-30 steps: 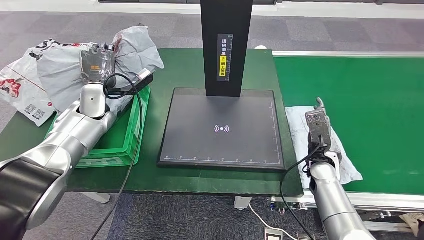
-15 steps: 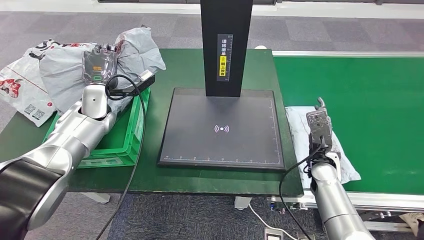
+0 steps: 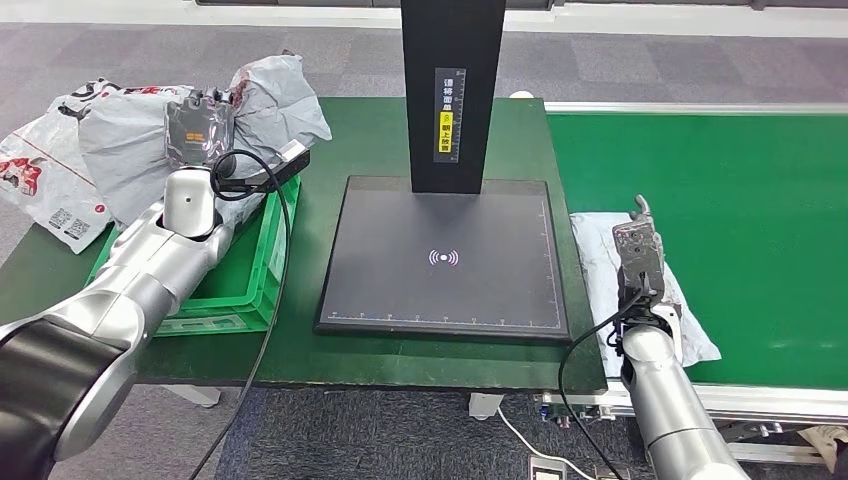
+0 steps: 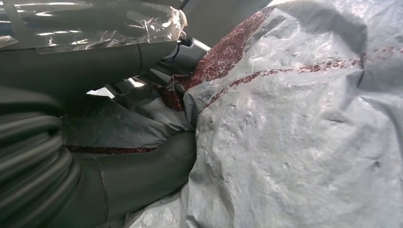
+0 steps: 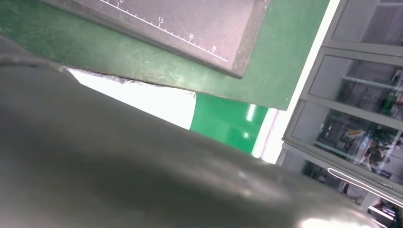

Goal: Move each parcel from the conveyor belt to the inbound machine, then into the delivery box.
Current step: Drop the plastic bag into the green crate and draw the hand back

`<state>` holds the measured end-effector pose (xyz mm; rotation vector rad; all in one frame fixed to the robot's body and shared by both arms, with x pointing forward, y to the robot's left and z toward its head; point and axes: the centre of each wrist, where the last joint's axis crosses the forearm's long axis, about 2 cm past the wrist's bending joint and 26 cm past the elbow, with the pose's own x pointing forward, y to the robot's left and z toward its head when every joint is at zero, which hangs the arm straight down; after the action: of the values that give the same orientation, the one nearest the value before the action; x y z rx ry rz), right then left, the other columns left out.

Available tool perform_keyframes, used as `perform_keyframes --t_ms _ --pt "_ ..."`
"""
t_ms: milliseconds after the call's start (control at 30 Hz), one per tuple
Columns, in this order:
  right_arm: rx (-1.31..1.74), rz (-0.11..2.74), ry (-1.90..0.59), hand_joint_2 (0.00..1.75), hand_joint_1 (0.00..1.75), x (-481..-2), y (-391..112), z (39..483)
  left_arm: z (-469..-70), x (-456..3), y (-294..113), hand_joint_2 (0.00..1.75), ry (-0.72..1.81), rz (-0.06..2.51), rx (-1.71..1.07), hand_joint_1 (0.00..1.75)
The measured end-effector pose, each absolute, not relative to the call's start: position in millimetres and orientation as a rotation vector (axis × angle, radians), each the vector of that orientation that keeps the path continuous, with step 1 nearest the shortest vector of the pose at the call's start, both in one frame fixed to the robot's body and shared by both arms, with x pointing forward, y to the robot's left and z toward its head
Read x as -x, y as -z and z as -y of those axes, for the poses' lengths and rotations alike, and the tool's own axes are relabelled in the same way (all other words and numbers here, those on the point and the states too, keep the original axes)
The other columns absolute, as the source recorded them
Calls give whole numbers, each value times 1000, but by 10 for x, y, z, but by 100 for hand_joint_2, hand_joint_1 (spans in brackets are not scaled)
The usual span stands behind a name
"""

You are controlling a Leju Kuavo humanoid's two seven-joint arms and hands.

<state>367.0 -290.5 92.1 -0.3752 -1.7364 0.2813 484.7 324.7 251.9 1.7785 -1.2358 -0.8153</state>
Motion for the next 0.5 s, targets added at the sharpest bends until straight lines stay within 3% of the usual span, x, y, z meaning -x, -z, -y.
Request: perform_keyframes --t_ms 67,300,500 --pt "375 1736 -281 0 0 -3670 -921 2905 -3247 -4847 -2519 0 816 1234 -1778 0" --pt "385 1667 -318 0 0 -3666 -906 3012 -3378 -4768 -2191 0 861 818 -1368 0" --pt "405 1638 -323 0 0 -3623 -859 3110 -3454 -4681 -2007 0 824 792 -1335 0"
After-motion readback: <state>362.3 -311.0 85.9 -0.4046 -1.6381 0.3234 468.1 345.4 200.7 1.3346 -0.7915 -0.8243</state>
